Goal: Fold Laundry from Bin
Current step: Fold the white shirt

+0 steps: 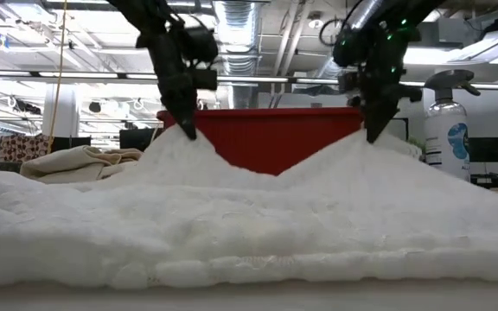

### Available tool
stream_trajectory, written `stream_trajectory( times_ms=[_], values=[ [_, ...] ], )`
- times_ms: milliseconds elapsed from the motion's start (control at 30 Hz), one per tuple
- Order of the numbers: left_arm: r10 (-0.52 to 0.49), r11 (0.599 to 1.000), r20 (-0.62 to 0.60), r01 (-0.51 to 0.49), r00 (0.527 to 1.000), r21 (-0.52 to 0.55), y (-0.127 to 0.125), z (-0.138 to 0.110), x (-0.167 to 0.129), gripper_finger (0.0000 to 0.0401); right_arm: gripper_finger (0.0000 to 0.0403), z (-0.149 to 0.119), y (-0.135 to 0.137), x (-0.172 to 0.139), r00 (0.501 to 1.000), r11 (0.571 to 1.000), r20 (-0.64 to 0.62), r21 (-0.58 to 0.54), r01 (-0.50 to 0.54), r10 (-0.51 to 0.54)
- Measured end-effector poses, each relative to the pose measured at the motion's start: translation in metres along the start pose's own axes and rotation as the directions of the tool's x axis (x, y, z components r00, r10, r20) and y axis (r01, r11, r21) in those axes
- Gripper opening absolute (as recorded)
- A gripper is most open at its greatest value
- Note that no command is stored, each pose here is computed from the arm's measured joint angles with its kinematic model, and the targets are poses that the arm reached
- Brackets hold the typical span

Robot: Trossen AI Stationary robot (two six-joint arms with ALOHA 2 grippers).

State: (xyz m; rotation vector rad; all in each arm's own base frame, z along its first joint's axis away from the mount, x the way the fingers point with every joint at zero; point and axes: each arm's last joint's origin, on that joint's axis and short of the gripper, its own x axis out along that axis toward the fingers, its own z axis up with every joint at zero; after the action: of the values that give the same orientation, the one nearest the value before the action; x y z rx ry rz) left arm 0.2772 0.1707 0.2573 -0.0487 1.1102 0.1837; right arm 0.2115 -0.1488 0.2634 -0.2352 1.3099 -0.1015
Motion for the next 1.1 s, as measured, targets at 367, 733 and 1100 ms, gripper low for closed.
stream_trajectory(
  times_ms=[367,733,1100],
  values=[
    [-0.027,1.000,-0.013,0.026,1.000,-0.003,-0.024,-0.005,-0.002,0.0000,0.0022,-0.026,0.030,0.013,0.997,0.996,-0.075,0.092,-0.011,0.017],
    [0.036,0.998,-0.038,-0.038,0.999,-0.040,-0.057,-0.034,-0.015,0.0000,0.0022,-0.028,0.054,0.002,1.000,0.992,-0.026,0.128,0.007,-0.003],
    [0.034,0.997,0.016,-0.032,0.999,-0.073,-0.095,-0.044,-0.030,0.0000,0.0022,-0.012,0.095,-0.007,0.999,0.990,-0.012,0.138,-0.031,0.034]
  ],
)
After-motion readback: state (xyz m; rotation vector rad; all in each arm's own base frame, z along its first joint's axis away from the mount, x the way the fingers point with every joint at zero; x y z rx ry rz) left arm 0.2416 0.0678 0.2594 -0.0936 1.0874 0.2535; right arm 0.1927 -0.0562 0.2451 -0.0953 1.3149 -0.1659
